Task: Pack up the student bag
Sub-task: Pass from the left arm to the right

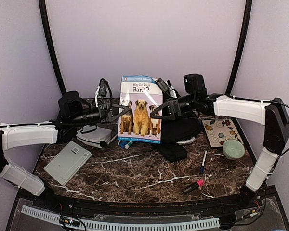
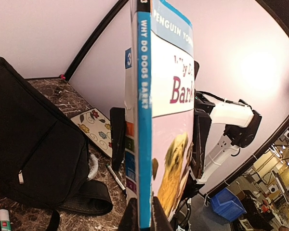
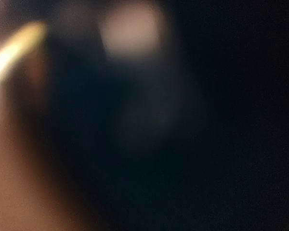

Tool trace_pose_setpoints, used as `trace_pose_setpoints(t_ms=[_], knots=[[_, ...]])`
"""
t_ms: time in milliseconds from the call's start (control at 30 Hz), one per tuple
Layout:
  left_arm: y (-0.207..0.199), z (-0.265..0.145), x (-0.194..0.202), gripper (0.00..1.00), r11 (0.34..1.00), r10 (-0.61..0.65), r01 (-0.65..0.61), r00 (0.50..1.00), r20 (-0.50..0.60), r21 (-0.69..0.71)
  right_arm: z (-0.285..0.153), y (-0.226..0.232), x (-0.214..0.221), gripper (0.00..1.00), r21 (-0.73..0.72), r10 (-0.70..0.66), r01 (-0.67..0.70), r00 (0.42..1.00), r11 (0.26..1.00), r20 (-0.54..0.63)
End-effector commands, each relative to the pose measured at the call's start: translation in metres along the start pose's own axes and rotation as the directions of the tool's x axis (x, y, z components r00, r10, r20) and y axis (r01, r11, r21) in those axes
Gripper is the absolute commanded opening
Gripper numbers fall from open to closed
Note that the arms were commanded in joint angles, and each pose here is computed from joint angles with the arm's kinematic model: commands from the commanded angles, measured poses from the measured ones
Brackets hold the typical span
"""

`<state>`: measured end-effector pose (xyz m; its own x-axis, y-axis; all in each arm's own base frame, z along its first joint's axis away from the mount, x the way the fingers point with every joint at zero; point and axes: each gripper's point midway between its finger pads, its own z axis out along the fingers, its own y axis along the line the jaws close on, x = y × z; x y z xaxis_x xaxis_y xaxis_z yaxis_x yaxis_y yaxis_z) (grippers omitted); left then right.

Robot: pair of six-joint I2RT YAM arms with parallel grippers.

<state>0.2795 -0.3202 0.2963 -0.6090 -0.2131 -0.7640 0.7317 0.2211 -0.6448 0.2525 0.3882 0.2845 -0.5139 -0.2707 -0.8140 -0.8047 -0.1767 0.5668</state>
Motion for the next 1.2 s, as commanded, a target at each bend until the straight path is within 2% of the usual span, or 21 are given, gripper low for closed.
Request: trace_pose_setpoints(t_ms=[0,33,67,300,433,800,1033,1167], knots=[[-0.008,-0.007,-0.044,0.0,0.995,0.093,-0.086,0.986,0.137,-0.056,-0.001,0.016,0.005,0.93,-0.042,-0.032,0.032,0.999,0.999,0.004],[-0.006,-0.008,-0.045,0.0,0.995,0.091,-0.083,0.985,0.149,-0.063,-0.002,0.019,0.007,0.91,-0.059,-0.034,0.034,0.999,0.998,0.004],[-0.005,-0.009,-0.045,0.0,0.995,0.087,-0.078,0.984,0.158,-0.063,-0.002,0.023,0.01,0.77,-0.078,0.048,-0.048,0.999,0.996,-0.004],[0.002,-0.013,-0.049,0.0,0.993,0.082,-0.064,0.977,0.196,-0.095,-0.001,0.018,0.015,0.71,-0.077,0.11,-0.109,0.994,0.991,0.01],[0.004,-0.014,-0.048,0.0,0.993,0.078,-0.059,0.977,0.2,-0.101,-0.001,0.019,0.013,0.63,-0.092,0.118,-0.115,0.993,0.989,0.023],[0.012,-0.019,-0.047,0.0,0.991,0.072,-0.046,0.974,0.216,-0.126,0.0,0.01,0.022,0.24,-0.051,0.148,-0.146,0.989,0.988,0.032],[0.013,-0.021,-0.046,0.0,0.99,0.08,-0.051,0.973,0.217,-0.134,0.001,-0.015,0.025,0.0,0.072,0.18,-0.182,0.983,0.981,0.036],[0.02,-0.021,-0.046,0.0,0.982,0.105,-0.068,0.972,0.212,-0.177,-0.009,-0.046,0.026,0.0,0.261,0.165,-0.167,0.986,0.951,0.03]])
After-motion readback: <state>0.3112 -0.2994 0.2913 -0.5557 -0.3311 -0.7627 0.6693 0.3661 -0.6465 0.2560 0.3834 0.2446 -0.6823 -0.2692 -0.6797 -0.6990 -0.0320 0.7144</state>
